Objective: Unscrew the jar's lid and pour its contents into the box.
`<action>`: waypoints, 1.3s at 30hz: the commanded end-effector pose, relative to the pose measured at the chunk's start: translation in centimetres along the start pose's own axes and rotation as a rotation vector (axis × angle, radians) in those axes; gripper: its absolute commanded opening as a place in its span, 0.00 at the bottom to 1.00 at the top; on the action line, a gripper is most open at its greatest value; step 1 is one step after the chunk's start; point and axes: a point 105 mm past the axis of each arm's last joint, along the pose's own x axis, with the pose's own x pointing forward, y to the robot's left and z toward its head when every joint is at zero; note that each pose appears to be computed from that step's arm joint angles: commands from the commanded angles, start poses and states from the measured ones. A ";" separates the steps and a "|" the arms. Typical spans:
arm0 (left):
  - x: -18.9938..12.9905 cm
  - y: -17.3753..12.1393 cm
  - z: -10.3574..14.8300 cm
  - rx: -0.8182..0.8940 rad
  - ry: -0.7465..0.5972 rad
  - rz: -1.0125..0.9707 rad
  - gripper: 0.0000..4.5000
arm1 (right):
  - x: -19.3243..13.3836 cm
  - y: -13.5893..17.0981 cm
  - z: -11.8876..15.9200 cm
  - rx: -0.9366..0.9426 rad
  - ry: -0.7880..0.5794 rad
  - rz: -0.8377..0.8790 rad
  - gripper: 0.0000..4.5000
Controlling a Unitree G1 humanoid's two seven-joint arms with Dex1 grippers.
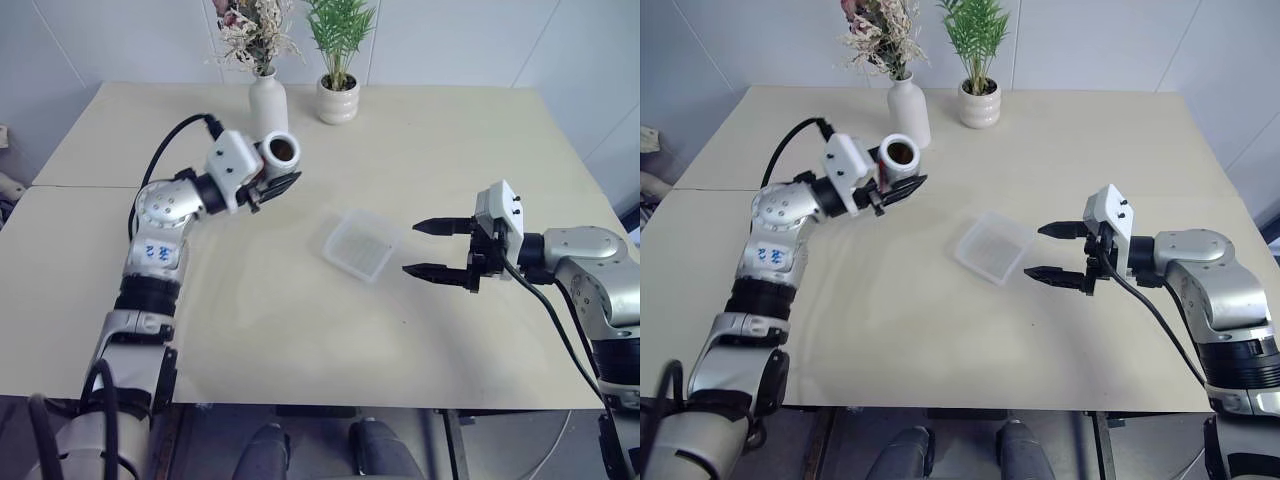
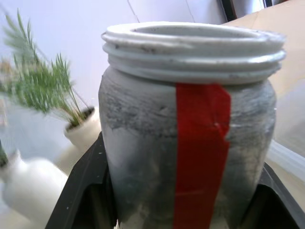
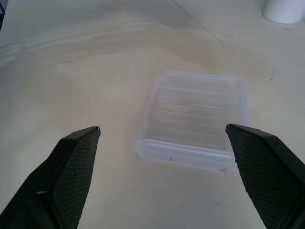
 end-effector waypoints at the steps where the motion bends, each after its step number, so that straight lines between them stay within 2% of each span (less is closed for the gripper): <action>1: 2.4 0.0 1.7 0.283 0.014 -0.063 0.52 | -0.3 0.4 1.3 -0.031 -0.062 -0.026 0.99; 2: 2.7 -0.2 1.7 0.313 0.016 -0.077 0.52 | -0.2 0.5 1.4 -0.029 -0.065 -0.029 0.99; 5: 5.2 -0.7 4.3 0.675 -0.010 -0.136 0.52 | -0.4 0.7 1.1 0.005 -0.090 -0.066 0.99; 9: 7.4 -0.5 6.6 1.046 -0.062 -0.124 0.52 | -0.6 0.9 1.0 0.039 -0.118 -0.110 0.99; 11: 8.2 -0.4 7.5 1.227 -0.116 -0.067 0.52 | -0.6 0.8 1.1 0.055 -0.140 -0.130 0.99; 12: 8.7 -0.4 8.2 1.375 -0.173 -0.003 0.52 | -0.5 0.8 1.3 0.062 -0.155 -0.140 0.99; 15: 9.3 -1.6 8.8 1.589 -0.326 0.034 0.52 | -0.4 0.7 1.9 0.075 -0.188 -0.170 0.99; 18: 9.1 -2.1 7.7 1.667 -0.378 0.027 0.52 | -0.4 0.6 2.3 0.086 -0.211 -0.188 0.99; 22: 9.0 -2.7 5.4 1.795 -0.369 0.018 0.52 | -0.3 0.8 2.8 0.106 -0.241 -0.203 0.99; 28: 9.2 -0.7 7.0 1.837 -0.346 0.127 0.52 | -0.4 0.7 2.9 0.119 -0.241 -0.206 0.99; 31: 9.7 -0.9 7.3 1.836 -0.335 0.138 0.52 | -0.1 0.8 3.0 0.123 -0.245 -0.195 0.99; 35: 10.2 -0.2 7.4 1.754 -0.254 0.164 0.52 | 0.3 0.9 3.2 0.121 -0.249 -0.178 0.99; 38: 9.9 0.9 7.1 1.634 -0.162 0.186 0.52 | 0.2 0.7 3.3 0.118 -0.248 -0.179 0.99; 39: 9.7 1.5 6.5 1.527 -0.102 0.194 0.52 | 0.1 0.6 3.3 0.117 -0.247 -0.178 0.99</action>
